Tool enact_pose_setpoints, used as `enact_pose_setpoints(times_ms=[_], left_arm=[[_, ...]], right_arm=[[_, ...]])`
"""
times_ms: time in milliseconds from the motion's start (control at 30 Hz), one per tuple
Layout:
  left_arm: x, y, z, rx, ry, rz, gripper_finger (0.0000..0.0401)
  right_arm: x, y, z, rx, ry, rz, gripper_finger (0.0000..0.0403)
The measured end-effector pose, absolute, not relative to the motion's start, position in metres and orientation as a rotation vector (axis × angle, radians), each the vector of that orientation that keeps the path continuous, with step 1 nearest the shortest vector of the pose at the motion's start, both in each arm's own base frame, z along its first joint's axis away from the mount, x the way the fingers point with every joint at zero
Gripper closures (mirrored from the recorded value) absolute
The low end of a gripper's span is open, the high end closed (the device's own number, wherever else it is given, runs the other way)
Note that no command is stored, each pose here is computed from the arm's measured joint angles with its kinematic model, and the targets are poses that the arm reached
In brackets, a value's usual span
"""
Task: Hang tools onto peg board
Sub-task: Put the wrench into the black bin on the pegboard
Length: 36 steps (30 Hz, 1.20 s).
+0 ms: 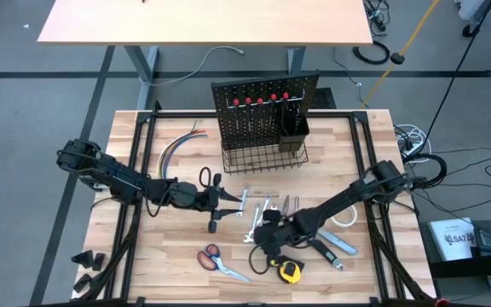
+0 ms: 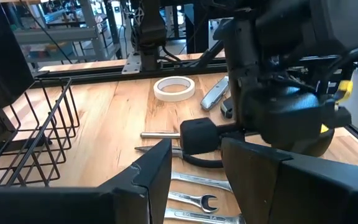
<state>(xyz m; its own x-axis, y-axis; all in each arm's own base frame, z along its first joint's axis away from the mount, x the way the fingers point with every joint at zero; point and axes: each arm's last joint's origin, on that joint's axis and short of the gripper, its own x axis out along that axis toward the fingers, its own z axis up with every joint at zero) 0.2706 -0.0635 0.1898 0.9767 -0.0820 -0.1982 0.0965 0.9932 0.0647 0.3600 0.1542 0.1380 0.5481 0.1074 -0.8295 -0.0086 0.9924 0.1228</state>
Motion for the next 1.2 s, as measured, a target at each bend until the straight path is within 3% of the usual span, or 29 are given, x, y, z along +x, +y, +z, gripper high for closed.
enact_pose_setpoints(times_ms=[300, 700, 933, 1200], left_arm=[[0.27, -0.063, 0.189, 0.076, 0.205, -0.09, 0.0253], [0.27, -0.063, 0.189, 0.075, 0.204, -0.09, 0.0253], [0.27, -0.063, 0.189, 0.075, 0.204, -0.09, 0.0253], [0.27, -0.063, 0.189, 0.075, 0.205, -0.09, 0.0253]], right_arm=[[0.356, 0.154, 0.129, 0.09, 1.042, -0.038, 0.0263], [0.341, 0.159, 0.122, 0.044, 1.116, -0.072, 0.0385], [0.339, 0.158, 0.121, 0.019, 1.118, -0.087, 0.0384], [0.353, 0.164, 0.148, -0.045, 1.075, -0.033, 0.0393]])
